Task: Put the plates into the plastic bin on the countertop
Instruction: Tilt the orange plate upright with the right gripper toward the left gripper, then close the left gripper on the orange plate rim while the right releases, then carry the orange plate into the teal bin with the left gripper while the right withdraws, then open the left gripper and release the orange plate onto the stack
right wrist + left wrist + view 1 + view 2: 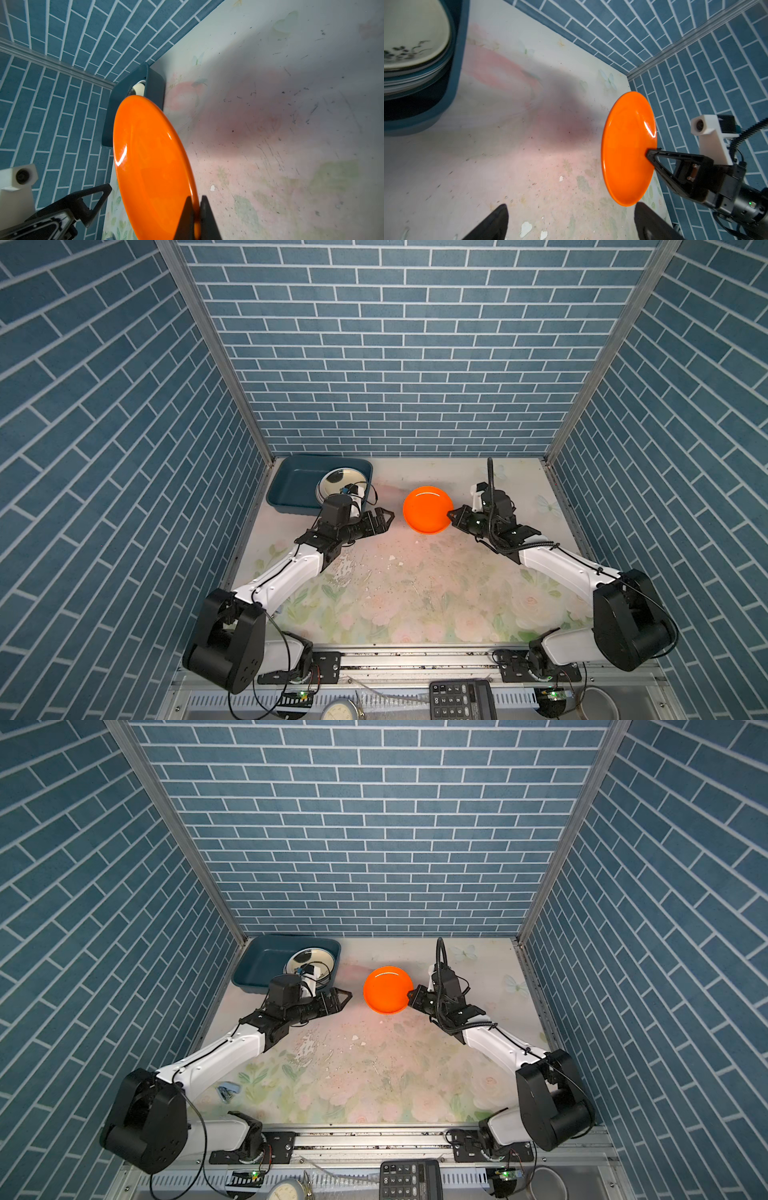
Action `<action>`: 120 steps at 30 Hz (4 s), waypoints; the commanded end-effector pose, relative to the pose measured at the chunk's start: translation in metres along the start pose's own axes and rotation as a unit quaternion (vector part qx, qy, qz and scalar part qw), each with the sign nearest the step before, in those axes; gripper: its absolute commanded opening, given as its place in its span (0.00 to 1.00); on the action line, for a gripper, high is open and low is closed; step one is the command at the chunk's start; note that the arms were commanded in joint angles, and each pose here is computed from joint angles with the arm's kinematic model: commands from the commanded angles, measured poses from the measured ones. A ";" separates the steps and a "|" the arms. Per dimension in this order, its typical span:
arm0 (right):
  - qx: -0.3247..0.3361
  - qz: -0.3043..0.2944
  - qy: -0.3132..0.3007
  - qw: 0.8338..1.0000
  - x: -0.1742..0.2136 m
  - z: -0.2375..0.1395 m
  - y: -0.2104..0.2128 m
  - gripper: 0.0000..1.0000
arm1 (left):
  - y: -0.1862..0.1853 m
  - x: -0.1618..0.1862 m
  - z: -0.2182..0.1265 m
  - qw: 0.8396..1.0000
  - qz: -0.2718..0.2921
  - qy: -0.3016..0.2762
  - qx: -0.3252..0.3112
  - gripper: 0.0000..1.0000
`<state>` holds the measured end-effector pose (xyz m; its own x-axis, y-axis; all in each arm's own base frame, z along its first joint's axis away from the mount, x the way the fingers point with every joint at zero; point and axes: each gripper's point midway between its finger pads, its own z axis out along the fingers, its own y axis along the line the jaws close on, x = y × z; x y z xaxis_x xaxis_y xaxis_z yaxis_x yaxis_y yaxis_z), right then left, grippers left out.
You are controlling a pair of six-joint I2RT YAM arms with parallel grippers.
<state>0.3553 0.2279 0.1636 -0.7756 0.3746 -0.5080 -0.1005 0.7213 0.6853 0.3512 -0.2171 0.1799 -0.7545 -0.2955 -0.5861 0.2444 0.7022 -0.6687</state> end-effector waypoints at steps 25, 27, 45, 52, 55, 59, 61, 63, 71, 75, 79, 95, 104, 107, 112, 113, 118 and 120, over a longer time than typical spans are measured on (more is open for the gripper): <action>-0.086 -0.026 0.004 0.996 -0.008 -0.023 0.012 0.00 | -0.059 0.000 0.082 0.993 -0.023 0.021 0.114 0.06; -0.092 -0.031 0.006 0.995 -0.006 -0.024 0.014 0.00 | -0.057 0.001 0.084 0.993 -0.027 0.022 0.112 0.03; -0.030 -0.058 -0.028 0.998 0.000 -0.051 -0.015 0.86 | -0.019 -0.060 0.063 0.999 -0.024 -0.030 0.032 0.00; -0.007 -0.078 -0.037 0.996 0.003 -0.064 -0.023 0.86 | 0.013 -0.124 0.033 0.994 -0.033 -0.103 -0.006 0.00; 0.005 -0.086 -0.040 0.995 0.004 -0.070 -0.027 0.86 | 0.038 -0.149 0.021 0.989 -0.044 -0.133 -0.036 0.00; 0.015 -0.093 -0.048 0.994 0.003 -0.076 -0.029 0.86 | 0.070 -0.175 0.008 0.981 -0.068 -0.168 -0.062 0.00; 0.021 -0.094 -0.051 0.994 0.004 -0.079 -0.032 0.86 | 0.092 -0.187 0.001 0.975 -0.071 -0.187 -0.095 0.00; 0.021 -0.097 -0.051 0.994 0.004 -0.080 -0.032 0.86 | 0.116 -0.194 -0.003 0.968 -0.082 -0.196 -0.131 0.00; 0.016 -0.097 -0.049 0.994 0.007 -0.084 -0.030 0.85 | 0.182 -0.213 0.006 0.954 -0.107 -0.189 -0.206 0.00; 0.023 -0.093 -0.051 0.994 0.006 -0.085 -0.033 0.85 | 0.199 -0.215 0.011 0.950 -0.107 -0.169 -0.240 0.00; 0.034 -0.091 -0.052 0.994 0.007 -0.087 -0.037 0.85 | 0.210 -0.211 0.006 0.943 -0.097 -0.156 -0.279 0.00; 0.051 -0.073 -0.053 0.995 0.009 -0.086 -0.047 0.84 | 0.221 -0.196 0.003 0.937 -0.059 -0.126 -0.319 0.27; 0.051 -0.066 -0.056 0.995 0.008 -0.086 -0.046 0.83 | 0.198 -0.201 -0.010 0.934 -0.002 -0.139 -0.328 0.66; 0.058 -0.064 -0.059 0.994 0.007 -0.086 -0.049 0.83 | 0.192 -0.202 -0.023 0.927 0.010 -0.151 -0.342 0.95; 0.095 -0.060 -0.070 0.991 0.002 -0.087 -0.062 0.84 | 0.156 -0.199 -0.040 0.937 0.046 -0.195 -0.286 1.00; 0.111 -0.062 -0.080 0.989 -0.002 -0.089 -0.067 0.84 | 0.147 -0.196 -0.045 0.937 0.056 -0.209 -0.276 1.00; 0.179 -0.072 -0.122 0.974 -0.022 -0.099 -0.085 0.85 | 0.125 -0.166 -0.075 0.927 0.086 -0.264 -0.253 1.00; 0.217 -0.074 -0.152 0.961 -0.033 -0.106 -0.096 0.85 | 0.124 -0.154 -0.087 0.922 0.098 -0.279 -0.250 1.00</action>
<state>0.3139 0.1139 0.1626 -0.6232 0.3481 -0.7003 0.0105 0.8991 0.4375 0.4520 -0.0332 0.2101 -0.3687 -0.3406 -0.8649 -0.1020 0.9397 -0.3265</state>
